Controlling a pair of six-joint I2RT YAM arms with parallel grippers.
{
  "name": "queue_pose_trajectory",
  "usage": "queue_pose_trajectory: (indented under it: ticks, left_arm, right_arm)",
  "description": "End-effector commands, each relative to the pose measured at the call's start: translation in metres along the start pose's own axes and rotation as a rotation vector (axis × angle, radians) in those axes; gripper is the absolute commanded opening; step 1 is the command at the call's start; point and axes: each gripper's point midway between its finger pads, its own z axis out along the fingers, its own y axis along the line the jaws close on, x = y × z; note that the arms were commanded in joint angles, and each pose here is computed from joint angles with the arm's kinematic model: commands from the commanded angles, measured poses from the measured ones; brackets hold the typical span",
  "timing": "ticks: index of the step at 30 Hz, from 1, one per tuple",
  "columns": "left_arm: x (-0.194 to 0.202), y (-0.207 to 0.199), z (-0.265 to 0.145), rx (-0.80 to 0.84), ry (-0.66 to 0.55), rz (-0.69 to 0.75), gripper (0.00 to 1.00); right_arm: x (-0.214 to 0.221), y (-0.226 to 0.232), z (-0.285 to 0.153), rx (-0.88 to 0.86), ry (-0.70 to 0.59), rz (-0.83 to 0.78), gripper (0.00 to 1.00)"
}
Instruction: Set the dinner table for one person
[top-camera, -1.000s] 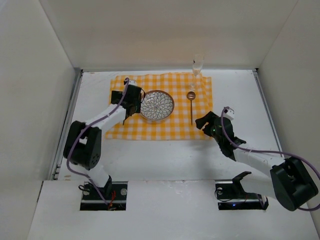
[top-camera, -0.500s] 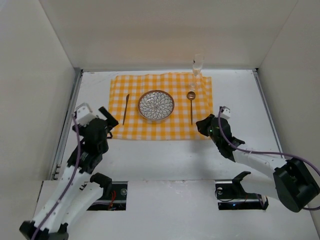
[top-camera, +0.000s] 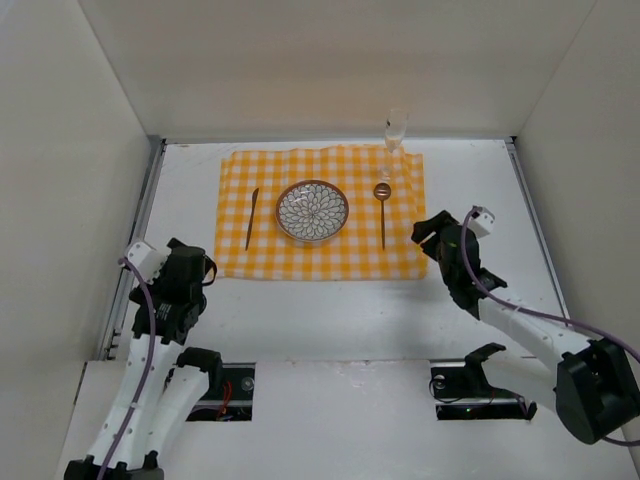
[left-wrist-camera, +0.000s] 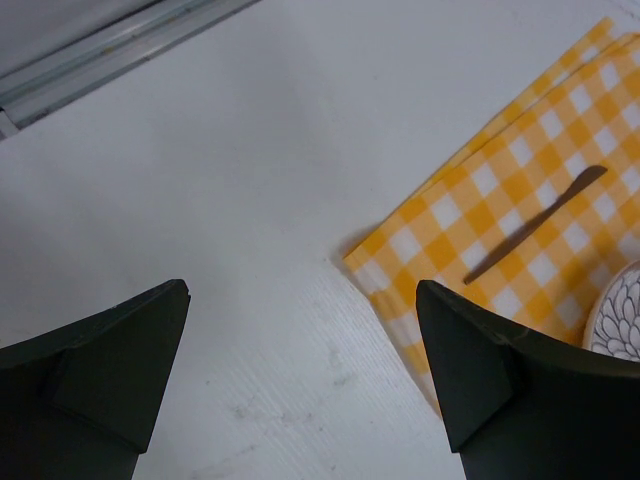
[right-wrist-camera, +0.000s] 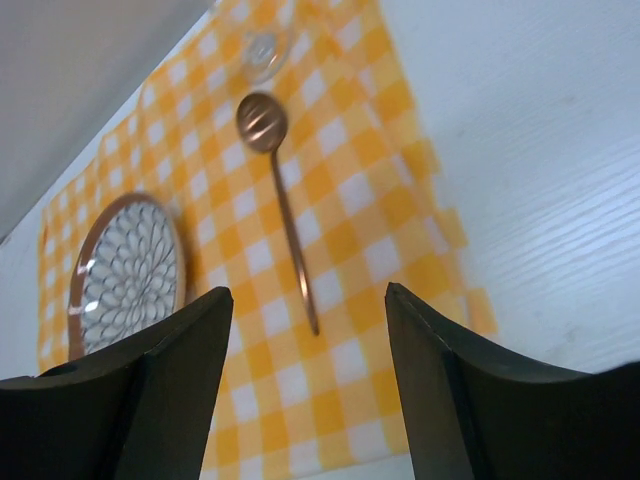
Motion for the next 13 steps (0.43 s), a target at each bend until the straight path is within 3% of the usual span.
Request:
queue_pose_trajectory:
  ticks: [1, 6, 7, 13]
  left_arm:
    - [0.017, -0.007, -0.008, 0.053, 0.092, -0.037, 1.0]
    - [0.026, -0.007, -0.011, 0.074, 0.14, 0.003, 1.0]
    - [0.033, -0.009, -0.01, 0.085, 0.141, 0.074, 1.0]
    - [0.041, -0.024, -0.011, 0.155, 0.138, 0.096, 1.0]
  right_arm:
    - [-0.039, -0.012, 0.006, 0.104, -0.087, 0.018, 0.7]
    - [-0.062, -0.027, -0.004, 0.2, -0.123, 0.0, 0.71]
    - [-0.071, -0.026, -0.013, 0.202, -0.141, -0.027, 0.71]
    - [-0.085, -0.035, -0.03, 0.176, -0.192, -0.056, 0.72]
